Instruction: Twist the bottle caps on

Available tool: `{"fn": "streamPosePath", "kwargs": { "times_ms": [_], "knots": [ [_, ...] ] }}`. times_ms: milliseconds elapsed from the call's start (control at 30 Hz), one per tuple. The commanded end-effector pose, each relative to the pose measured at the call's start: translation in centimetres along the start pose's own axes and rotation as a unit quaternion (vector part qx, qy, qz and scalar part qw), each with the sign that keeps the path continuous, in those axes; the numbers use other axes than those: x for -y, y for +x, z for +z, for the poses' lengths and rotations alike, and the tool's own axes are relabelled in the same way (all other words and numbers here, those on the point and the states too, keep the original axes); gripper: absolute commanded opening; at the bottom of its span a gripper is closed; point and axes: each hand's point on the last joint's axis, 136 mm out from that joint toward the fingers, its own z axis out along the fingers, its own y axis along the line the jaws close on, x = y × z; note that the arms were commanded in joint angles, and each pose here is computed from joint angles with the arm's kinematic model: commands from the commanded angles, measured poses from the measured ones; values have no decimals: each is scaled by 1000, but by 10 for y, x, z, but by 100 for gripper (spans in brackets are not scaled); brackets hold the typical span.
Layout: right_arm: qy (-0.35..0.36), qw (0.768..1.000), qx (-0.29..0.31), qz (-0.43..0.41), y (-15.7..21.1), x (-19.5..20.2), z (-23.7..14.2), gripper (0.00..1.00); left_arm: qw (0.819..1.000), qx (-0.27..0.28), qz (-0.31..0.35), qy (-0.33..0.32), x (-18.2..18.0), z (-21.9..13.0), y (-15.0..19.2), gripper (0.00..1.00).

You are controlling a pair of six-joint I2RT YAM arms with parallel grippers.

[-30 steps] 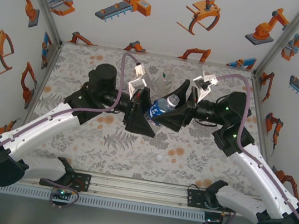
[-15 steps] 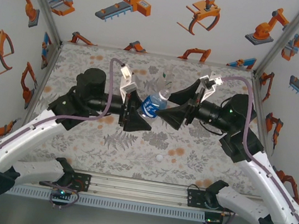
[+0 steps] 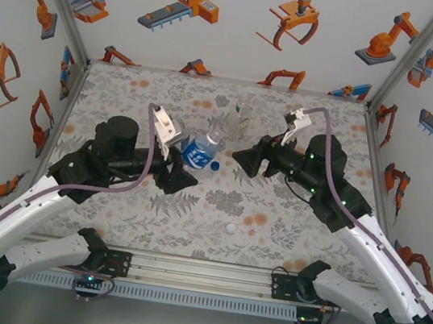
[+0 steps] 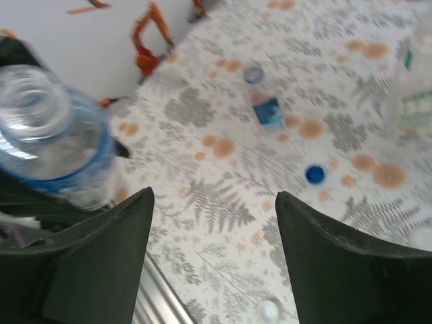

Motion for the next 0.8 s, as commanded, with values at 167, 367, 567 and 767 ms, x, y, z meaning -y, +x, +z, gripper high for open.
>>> {"fn": "streamPosePath", "kwargs": {
  "times_ms": [167,367,567,767],
  "knots": [
    [141,981,-113,68,69,69,43,54,999,-32,-2,-19,-4,-11,29,0],
    [208,962,-153,91,95,100,62,48,998,-44,-5,-53,-14,-18,39,0],
    [283,931,-193,127,126,143,58,46,997,-48,-12,-63,-15,-24,45,0],
    [308,913,-226,144,143,168,50,42,996,-41,-24,-71,-15,-31,49,0]
  ]
}}
